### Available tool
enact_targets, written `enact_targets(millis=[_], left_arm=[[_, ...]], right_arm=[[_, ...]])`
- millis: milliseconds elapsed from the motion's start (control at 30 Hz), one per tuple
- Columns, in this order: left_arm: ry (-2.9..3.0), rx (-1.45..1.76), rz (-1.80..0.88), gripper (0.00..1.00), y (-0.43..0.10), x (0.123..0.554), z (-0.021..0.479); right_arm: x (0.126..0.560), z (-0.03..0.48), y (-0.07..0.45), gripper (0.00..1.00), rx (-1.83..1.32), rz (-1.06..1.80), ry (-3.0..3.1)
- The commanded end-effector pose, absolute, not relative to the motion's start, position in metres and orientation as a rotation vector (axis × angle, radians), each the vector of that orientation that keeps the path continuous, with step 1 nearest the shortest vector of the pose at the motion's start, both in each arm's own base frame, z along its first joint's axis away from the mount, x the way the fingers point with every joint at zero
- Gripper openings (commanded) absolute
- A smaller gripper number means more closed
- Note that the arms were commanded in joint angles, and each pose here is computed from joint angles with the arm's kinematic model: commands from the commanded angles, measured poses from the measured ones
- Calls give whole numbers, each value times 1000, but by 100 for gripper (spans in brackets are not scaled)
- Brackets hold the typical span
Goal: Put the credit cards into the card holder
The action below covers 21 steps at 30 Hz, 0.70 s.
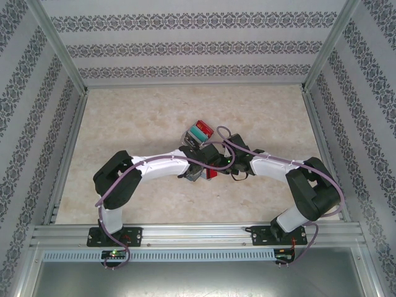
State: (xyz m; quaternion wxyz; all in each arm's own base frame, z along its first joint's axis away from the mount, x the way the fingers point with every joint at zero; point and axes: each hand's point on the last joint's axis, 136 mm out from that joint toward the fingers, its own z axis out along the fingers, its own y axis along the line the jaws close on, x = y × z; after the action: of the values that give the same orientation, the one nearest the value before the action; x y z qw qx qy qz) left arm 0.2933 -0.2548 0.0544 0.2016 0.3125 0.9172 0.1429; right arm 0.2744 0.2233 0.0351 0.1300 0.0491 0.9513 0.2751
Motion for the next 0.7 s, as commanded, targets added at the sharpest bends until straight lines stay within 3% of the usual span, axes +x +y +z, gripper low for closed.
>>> enact_targets(millis=[0, 33, 233, 500, 667], left_arm=[[2542, 851, 467, 4, -238, 298, 65], [2537, 848, 475, 0, -237, 298, 67], [2556, 787, 387, 0, -236, 301, 82], [2740, 222, -471, 0, -250, 296, 118], [2729, -88, -711, 0, -247, 291, 114]], right_arm=[[255, 9, 207, 0, 166, 664, 2865], [255, 8, 207, 0, 166, 666, 2866], [256, 14, 207, 0, 162, 668, 2856], [274, 65, 210, 0, 140, 738, 2727], [283, 98, 212, 0, 135, 792, 2643]])
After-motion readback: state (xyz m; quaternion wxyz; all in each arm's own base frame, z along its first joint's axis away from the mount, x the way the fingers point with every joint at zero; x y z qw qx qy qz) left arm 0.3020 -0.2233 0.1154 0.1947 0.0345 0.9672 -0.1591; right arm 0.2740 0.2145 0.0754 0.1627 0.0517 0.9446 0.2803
